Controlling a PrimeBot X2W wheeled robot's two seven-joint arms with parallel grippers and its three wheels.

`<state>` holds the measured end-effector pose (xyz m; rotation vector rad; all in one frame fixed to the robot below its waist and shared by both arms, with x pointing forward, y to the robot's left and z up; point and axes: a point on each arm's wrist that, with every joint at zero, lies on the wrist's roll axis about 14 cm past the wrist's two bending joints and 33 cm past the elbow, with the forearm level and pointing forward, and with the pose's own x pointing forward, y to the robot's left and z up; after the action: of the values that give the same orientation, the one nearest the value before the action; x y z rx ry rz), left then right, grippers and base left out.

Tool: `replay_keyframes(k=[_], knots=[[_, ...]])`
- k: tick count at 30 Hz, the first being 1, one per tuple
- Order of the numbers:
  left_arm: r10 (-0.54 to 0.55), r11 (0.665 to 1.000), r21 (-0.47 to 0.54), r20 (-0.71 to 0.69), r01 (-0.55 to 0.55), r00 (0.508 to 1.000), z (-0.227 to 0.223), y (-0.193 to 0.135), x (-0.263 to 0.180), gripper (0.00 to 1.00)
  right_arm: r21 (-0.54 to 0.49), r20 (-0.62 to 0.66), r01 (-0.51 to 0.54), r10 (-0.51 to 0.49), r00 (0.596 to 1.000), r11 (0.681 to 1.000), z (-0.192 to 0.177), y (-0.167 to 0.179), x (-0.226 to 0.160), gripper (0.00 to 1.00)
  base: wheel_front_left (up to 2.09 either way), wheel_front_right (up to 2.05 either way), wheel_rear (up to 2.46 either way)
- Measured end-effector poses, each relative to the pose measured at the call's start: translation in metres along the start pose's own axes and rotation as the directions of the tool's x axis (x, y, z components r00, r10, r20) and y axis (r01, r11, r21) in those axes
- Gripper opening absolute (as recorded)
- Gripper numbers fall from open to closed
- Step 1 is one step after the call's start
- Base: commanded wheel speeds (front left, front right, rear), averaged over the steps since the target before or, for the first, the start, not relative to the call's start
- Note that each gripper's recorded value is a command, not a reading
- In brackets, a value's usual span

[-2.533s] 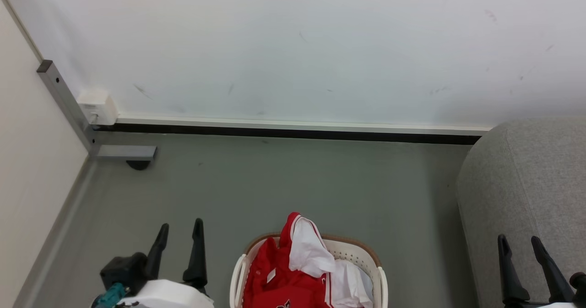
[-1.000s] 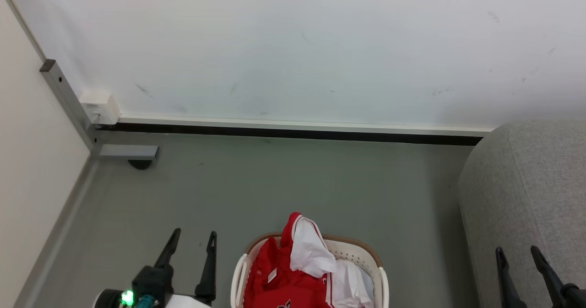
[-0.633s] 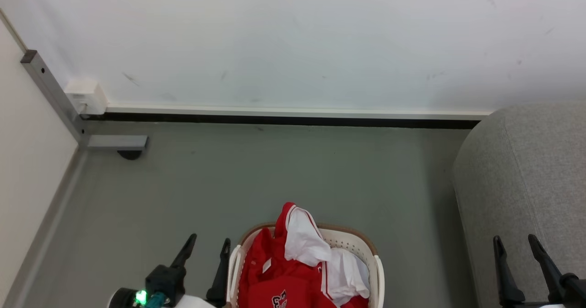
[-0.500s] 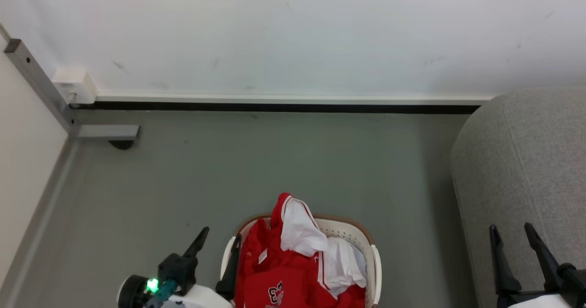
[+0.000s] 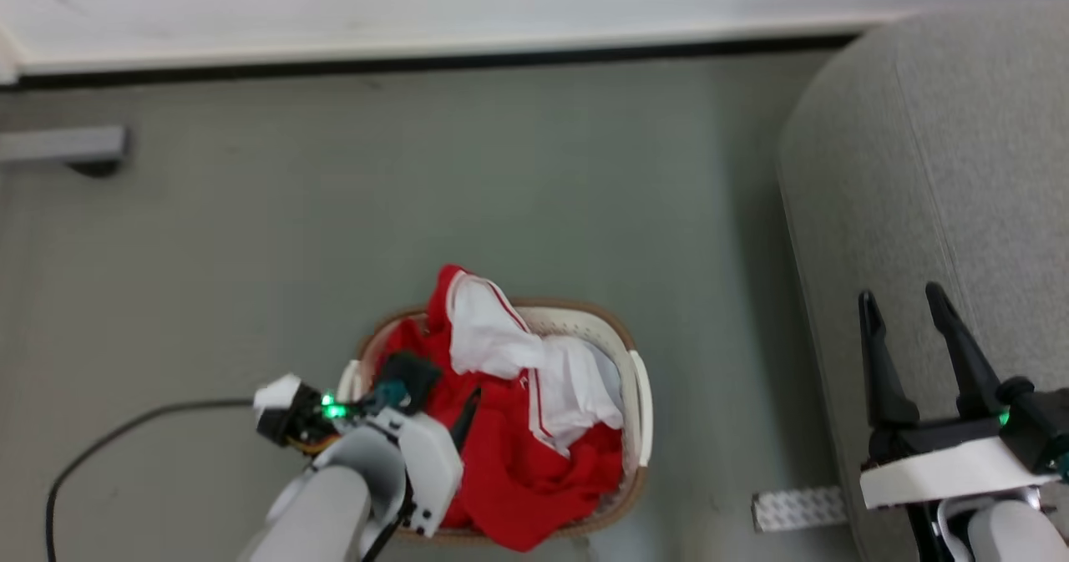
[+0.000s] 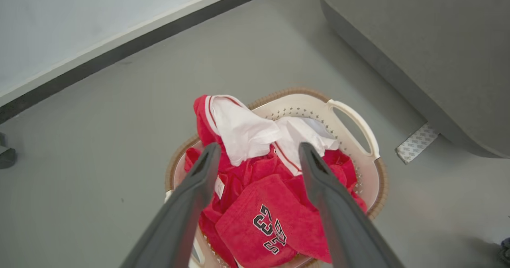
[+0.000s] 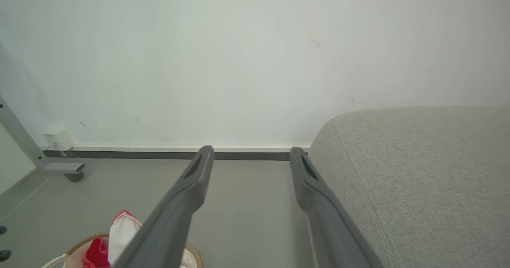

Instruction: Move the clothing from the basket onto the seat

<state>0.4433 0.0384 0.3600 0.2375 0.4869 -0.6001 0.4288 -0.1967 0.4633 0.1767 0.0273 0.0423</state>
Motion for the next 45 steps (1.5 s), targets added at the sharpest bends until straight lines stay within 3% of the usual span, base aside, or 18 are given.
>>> replay_keyframes(k=[6,15,21,35,36,37,40,45], knots=[[-0.120,0.989,0.061,-0.177,0.132,0.977,-0.030,-0.020,0.045,1.00,-0.004,-0.003,0.007,-0.007,1.000,1.000,-0.008,-0.005,0.023,1.00,0.00,0.00,0.00],[-0.226,0.955,0.069,-0.458,0.288,0.860,-0.111,-0.034,0.093,1.00,-0.031,-0.014,0.003,-0.004,1.000,1.000,-0.027,-0.015,0.061,1.00,0.00,0.00,0.00],[-0.255,0.946,0.035,-0.537,0.323,0.804,-0.154,-0.041,0.115,1.00,-0.047,-0.035,0.003,-0.005,0.999,0.999,-0.044,-0.021,0.077,1.00,0.00,0.00,0.00],[-0.313,0.930,-0.026,-0.578,0.367,0.754,-0.202,-0.071,0.146,1.00,-0.080,-0.093,0.047,-0.054,0.994,0.996,-0.075,-0.048,0.083,1.00,0.00,0.00,0.00],[-0.316,0.929,-0.028,-0.579,0.369,0.751,-0.203,-0.073,0.146,0.40,-0.081,-0.095,0.049,-0.057,0.994,0.995,-0.075,-0.049,0.083,1.00,0.00,0.00,0.00],[-0.319,0.928,-0.029,-0.580,0.372,0.750,-0.204,-0.073,0.146,0.00,-0.080,-0.095,0.053,-0.060,0.994,0.995,-0.075,-0.050,0.083,1.00,0.00,0.00,0.00],[-0.329,0.923,-0.032,-0.578,0.382,0.747,-0.202,-0.076,0.144,0.00,-0.082,-0.092,0.061,-0.069,0.993,0.995,-0.073,-0.053,0.082,1.00,0.00,0.00,0.00],[-0.337,0.931,-0.047,-0.495,0.363,0.801,-0.173,-0.076,0.148,0.00,-0.078,-0.067,0.072,-0.078,0.995,0.994,-0.062,-0.054,0.082,1.00,0.00,0.00,0.00]])
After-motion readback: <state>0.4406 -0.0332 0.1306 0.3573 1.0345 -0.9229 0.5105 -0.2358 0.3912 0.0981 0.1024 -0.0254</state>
